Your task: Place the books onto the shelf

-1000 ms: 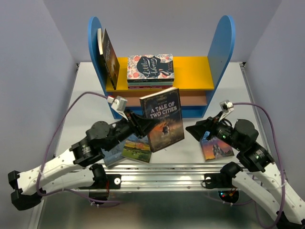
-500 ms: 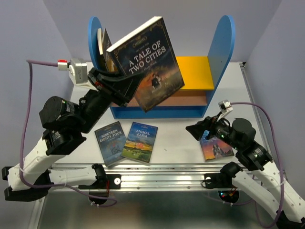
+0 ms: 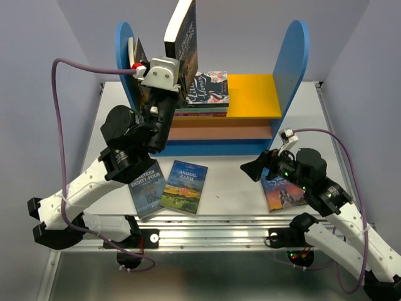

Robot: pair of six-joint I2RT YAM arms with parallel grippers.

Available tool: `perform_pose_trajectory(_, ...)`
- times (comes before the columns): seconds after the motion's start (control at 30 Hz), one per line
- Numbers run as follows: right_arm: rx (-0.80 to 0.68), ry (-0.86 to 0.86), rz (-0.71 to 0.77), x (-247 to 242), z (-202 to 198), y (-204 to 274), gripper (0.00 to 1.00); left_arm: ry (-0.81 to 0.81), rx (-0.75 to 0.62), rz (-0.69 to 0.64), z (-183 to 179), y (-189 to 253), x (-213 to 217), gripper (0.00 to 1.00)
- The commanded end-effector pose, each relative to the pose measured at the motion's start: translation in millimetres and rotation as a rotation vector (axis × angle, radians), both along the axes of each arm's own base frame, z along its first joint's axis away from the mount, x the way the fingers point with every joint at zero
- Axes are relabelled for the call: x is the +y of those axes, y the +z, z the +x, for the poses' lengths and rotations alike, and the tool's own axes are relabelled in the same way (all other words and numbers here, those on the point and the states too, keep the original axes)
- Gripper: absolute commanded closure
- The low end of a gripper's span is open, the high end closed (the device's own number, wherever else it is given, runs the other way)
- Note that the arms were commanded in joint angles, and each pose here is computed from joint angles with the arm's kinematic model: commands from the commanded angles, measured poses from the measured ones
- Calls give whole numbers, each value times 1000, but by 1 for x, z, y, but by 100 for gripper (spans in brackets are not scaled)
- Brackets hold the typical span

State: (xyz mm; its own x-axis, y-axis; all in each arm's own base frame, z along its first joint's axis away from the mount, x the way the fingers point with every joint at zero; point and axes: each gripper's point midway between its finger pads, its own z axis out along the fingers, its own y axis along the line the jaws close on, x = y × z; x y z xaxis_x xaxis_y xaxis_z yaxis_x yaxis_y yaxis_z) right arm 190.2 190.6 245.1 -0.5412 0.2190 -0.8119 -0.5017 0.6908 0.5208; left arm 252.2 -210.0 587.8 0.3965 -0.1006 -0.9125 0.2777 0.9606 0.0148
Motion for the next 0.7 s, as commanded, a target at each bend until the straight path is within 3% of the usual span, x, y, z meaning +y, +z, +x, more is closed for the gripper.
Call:
perform_pose_trajectory(0.0,-84,19,35,3,0,32,0,219,-177,-234,-22,62,88,100)
perform_pose_trajectory(0.67,-76,17,6,5,6,27,0,376,-166,-196,51,-1,114,100)
